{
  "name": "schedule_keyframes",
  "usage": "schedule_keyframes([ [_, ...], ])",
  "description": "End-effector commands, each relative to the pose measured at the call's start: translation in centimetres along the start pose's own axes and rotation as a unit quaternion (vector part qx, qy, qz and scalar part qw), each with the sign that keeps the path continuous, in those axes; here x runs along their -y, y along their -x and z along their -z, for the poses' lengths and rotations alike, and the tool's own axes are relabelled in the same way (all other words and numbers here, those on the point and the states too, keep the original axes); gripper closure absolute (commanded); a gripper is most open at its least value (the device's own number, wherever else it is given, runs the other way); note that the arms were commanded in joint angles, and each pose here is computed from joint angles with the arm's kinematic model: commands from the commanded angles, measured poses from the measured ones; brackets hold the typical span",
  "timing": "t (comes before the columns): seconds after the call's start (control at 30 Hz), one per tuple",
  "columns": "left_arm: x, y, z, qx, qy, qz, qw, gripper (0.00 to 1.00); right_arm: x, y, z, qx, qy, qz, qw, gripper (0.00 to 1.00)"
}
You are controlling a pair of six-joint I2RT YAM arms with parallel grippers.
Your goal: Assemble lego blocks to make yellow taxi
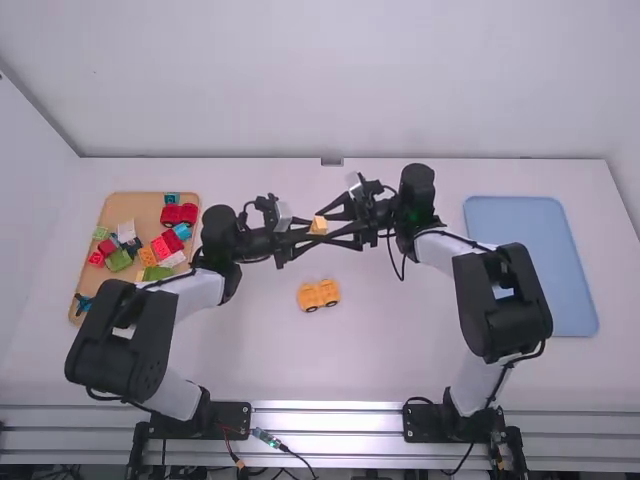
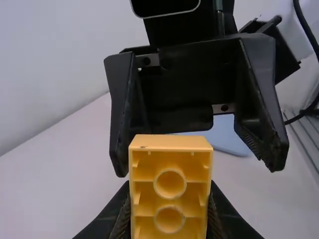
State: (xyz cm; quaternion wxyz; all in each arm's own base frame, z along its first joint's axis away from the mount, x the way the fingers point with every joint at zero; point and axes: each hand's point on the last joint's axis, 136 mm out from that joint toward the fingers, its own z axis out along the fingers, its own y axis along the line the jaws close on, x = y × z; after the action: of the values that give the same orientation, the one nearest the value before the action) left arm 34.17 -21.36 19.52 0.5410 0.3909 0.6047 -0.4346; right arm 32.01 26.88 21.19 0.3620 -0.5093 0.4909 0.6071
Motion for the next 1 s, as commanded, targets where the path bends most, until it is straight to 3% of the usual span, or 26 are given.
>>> schedule_keyframes([
  [0.0, 0.25, 0.51, -0.18, 0.002, -0.025, 0.003, 1.000, 0.98, -0.48, 0.93, -0.21, -0.002, 0.010, 0.018, 1.000, 0.41],
  [0.13, 0.15, 0.57, -0.33, 0.003, -0.031, 0.002, 1.000, 0.98, -0.48, 0.92, -0.21, -0.002, 0.010, 0.018, 1.000, 0.49],
  [0.43, -0.05, 0.93, -0.43, 0.005, -0.030, -0.003, 1.000, 0.98, -0.66, 0.72, -0.69, -0.003, 0.016, 0.021, 1.000, 0.49],
  [0.5, 0.08, 0.94, -0.55, 0.005, -0.032, 0.000, 0.999, 0.98, -0.54, 0.75, -0.40, -0.002, 0.012, 0.021, 1.000, 0.56],
  [0.97, 0.00, 1.22, -0.47, 0.009, -0.030, -0.008, 0.999, 0.98, -0.44, 0.60, -0.24, -0.002, 0.010, 0.021, 1.000, 0.75],
])
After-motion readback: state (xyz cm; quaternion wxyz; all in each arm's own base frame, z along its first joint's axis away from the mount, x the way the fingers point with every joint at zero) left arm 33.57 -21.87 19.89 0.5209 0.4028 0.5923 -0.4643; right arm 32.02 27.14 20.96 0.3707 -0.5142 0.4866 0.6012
